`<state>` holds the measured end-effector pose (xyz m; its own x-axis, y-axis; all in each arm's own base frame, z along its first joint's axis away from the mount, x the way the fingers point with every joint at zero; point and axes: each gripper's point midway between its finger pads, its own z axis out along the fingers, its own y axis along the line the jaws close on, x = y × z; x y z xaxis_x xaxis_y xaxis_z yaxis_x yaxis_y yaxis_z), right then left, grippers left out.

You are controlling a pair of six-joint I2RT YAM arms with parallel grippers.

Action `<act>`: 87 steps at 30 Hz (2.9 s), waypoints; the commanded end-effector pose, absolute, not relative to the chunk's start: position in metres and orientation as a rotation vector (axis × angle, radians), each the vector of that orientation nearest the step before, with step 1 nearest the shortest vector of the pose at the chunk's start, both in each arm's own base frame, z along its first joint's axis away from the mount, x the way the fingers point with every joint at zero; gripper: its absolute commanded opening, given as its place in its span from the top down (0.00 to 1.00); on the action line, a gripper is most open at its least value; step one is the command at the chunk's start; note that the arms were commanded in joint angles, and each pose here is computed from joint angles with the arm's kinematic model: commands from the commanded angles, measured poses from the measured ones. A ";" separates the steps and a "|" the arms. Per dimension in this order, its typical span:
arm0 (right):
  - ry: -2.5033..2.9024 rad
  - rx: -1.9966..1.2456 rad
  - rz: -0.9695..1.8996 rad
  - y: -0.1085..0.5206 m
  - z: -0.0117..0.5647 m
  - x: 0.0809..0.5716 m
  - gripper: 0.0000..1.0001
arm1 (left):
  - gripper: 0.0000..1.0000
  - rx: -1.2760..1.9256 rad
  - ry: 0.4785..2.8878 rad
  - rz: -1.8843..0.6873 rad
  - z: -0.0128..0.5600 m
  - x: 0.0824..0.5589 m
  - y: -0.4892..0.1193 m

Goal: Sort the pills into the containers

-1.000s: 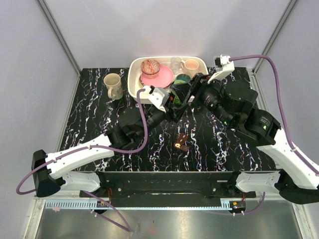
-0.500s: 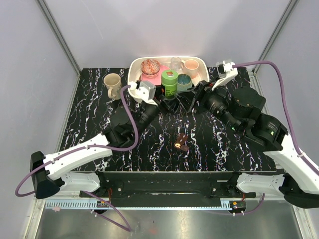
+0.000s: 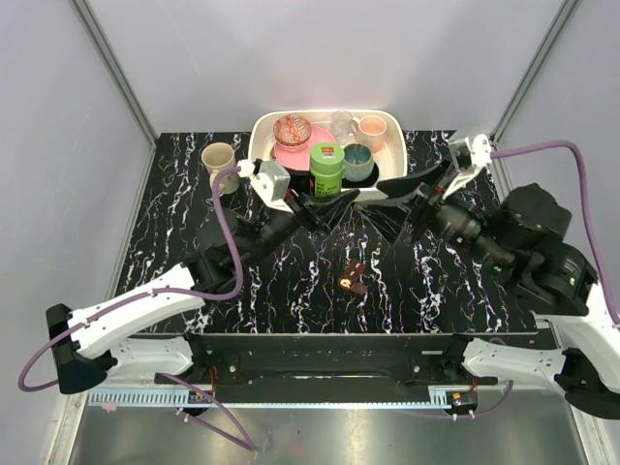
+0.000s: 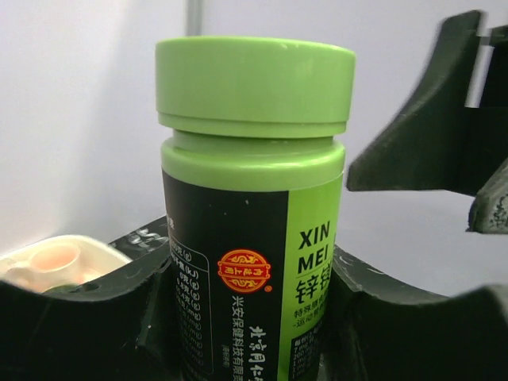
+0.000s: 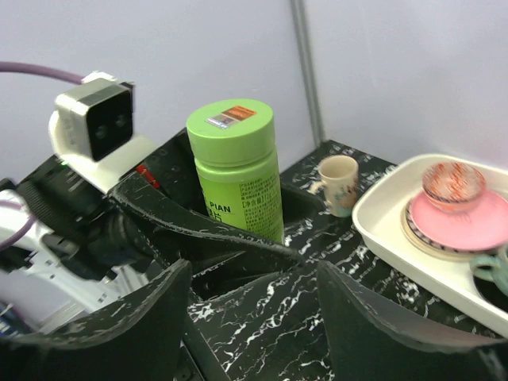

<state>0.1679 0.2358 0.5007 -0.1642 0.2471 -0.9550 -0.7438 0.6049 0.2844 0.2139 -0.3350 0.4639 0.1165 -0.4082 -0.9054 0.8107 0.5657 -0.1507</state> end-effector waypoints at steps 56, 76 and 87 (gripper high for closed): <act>1.117 -0.955 1.204 0.254 0.536 0.073 0.19 | 1.00 1.053 0.737 -1.763 0.493 0.032 -0.366; 1.087 -0.933 1.246 0.250 0.542 0.066 0.24 | 1.00 1.064 0.730 -1.781 0.493 0.028 -0.374; 1.096 -0.948 1.258 0.253 0.537 0.065 0.46 | 1.00 1.062 0.724 -1.782 0.494 0.026 -0.374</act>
